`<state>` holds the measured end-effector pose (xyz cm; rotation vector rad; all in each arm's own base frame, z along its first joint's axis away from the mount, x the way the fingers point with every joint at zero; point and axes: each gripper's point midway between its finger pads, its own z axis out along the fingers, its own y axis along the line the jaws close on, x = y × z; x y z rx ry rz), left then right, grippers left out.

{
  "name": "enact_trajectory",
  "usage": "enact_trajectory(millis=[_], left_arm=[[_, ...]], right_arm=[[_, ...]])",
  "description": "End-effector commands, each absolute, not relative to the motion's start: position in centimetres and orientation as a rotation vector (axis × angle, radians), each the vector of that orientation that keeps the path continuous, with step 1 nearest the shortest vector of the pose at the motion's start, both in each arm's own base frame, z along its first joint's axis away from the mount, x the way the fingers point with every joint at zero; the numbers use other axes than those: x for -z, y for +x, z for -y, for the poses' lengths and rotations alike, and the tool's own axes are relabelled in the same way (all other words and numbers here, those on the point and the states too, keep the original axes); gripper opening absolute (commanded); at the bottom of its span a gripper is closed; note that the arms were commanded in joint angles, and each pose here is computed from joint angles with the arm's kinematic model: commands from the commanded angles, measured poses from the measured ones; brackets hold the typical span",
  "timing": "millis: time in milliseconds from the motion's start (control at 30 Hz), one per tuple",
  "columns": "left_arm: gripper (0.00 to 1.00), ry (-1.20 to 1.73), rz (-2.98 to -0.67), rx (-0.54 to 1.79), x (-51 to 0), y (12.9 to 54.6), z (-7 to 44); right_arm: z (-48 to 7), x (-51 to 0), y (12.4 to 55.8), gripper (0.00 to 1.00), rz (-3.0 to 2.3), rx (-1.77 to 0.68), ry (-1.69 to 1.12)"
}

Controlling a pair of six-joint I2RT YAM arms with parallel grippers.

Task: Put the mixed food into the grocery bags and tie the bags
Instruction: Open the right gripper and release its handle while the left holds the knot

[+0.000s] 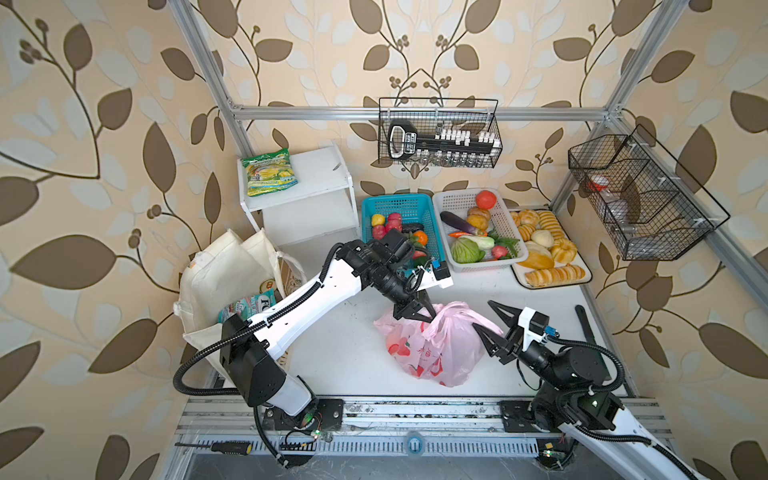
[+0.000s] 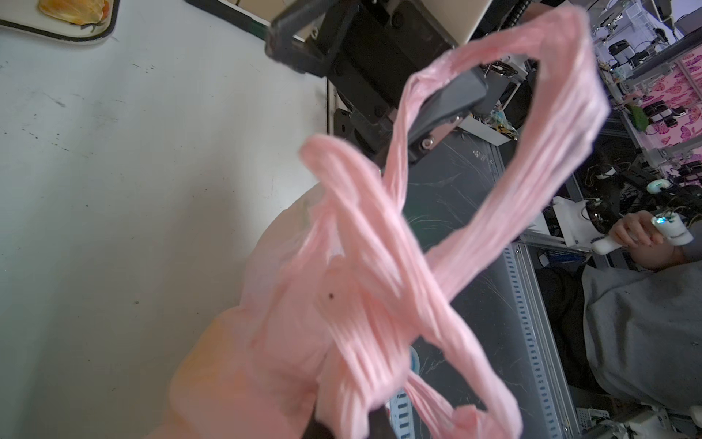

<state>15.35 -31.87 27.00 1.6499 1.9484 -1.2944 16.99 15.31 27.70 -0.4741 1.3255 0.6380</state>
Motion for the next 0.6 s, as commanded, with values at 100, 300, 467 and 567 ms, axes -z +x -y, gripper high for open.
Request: enact_trajectory(millis=[100,300,467,567], left_arm=[[0.0,1.701,-1.832,1.285,-28.9,14.1,30.6],[0.0,1.742,-1.778,1.302,-28.9,13.5,30.4],[0.0,1.81,-1.75,1.314,-28.6,12.9,30.0],[0.0,1.793,-1.748,1.309,-28.7,13.5,30.4]], right_arm=[[-11.2,-30.2,18.5,0.63,-1.29,-0.419,-0.308],[-13.7,-30.2,20.5,0.52,-1.395,-0.364,-0.456],[-19.5,-29.8,20.0,0.44,-1.402,-0.75,-0.83],[-21.6,-29.6,18.4,0.44,-1.338,-1.044,-0.989]])
